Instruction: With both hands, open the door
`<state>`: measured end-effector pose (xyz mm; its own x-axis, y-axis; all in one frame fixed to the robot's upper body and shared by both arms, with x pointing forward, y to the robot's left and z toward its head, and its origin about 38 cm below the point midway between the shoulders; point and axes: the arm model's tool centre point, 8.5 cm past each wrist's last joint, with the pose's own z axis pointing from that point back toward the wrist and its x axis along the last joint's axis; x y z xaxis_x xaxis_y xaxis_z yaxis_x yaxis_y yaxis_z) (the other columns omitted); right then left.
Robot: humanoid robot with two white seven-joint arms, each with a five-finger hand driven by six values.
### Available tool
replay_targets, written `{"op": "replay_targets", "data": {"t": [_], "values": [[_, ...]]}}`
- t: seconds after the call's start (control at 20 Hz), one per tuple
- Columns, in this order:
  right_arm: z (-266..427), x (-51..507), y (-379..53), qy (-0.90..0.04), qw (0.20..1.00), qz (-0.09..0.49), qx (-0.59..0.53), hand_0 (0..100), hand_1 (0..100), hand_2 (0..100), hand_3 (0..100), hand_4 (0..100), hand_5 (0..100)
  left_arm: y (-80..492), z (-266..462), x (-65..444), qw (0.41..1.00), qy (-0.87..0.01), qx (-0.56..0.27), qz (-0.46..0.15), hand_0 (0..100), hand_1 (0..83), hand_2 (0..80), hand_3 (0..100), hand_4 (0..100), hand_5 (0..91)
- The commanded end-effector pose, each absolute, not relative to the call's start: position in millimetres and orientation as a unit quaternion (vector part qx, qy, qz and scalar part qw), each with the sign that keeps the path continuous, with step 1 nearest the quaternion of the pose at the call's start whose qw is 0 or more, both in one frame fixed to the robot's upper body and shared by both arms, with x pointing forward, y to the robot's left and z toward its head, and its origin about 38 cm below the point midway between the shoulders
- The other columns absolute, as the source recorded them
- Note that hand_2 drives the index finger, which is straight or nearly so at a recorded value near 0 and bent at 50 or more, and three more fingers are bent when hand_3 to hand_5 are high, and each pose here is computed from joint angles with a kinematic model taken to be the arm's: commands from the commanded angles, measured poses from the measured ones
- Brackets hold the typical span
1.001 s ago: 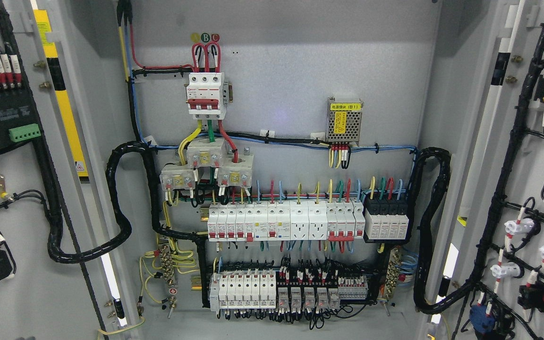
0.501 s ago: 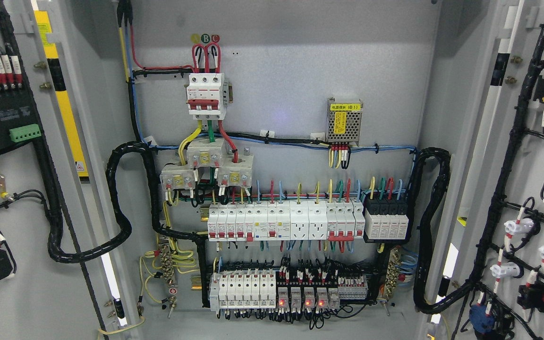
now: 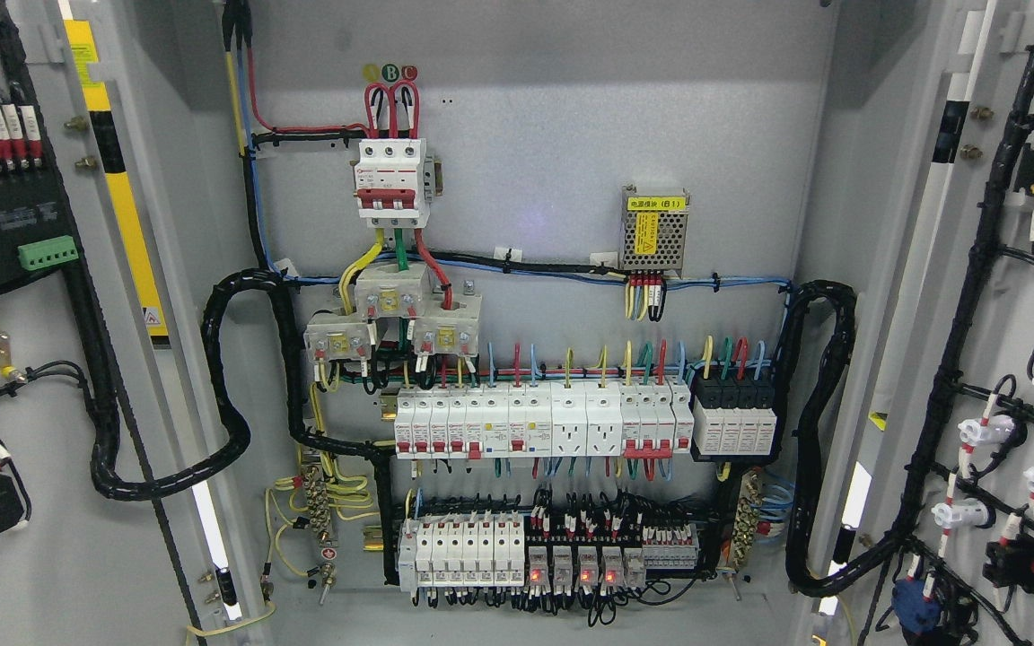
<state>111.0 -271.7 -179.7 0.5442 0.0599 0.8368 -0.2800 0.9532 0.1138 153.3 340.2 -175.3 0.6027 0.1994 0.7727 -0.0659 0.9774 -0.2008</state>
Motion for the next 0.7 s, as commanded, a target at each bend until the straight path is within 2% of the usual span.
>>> {"op": "replay_targets", "data": {"t": [0.0, 0.05, 0.15, 0.3, 0.5, 0.65], "values": [[-246, -53, -248, -0.182, 0.973, 0.048, 0.133, 0, 50, 4, 0, 0, 0, 286, -248, 12, 0.974, -0.197, -0.097, 0.058, 12, 55.6, 0.0, 0, 0, 0.0], [-248, -53, -249, -0.159, 0.977, 0.044, 0.133, 0, 50, 4, 0, 0, 0, 280, -250, -3, 0.98, -0.167, -0.109, 0.005, 12, 55.6, 0.0, 0, 0, 0.0], [-254, -45, -252, -0.098, 0.987, 0.029, 0.125, 0, 50, 4, 0, 0, 0, 276, -251, -24, 0.983, -0.132, -0.124, -0.031, 12, 55.6, 0.0, 0, 0, 0.0], [-259, -38, -258, -0.044, 0.995, 0.019, 0.089, 0, 50, 4, 0, 0, 0, 277, -250, -36, 0.984, -0.113, -0.136, -0.027, 12, 55.6, 0.0, 0, 0, 0.0], [-261, -35, -258, 0.017, 0.994, 0.078, 0.078, 0, 50, 4, 0, 0, 0, 286, -249, -52, 0.987, -0.091, -0.13, -0.03, 12, 55.6, 0.0, 0, 0, 0.0], [-263, -25, -243, 0.038, 0.993, 0.088, 0.067, 0, 50, 4, 0, 0, 0, 292, -250, -59, 0.992, -0.071, -0.103, -0.023, 12, 55.6, 0.0, 0, 0, 0.0]]}}
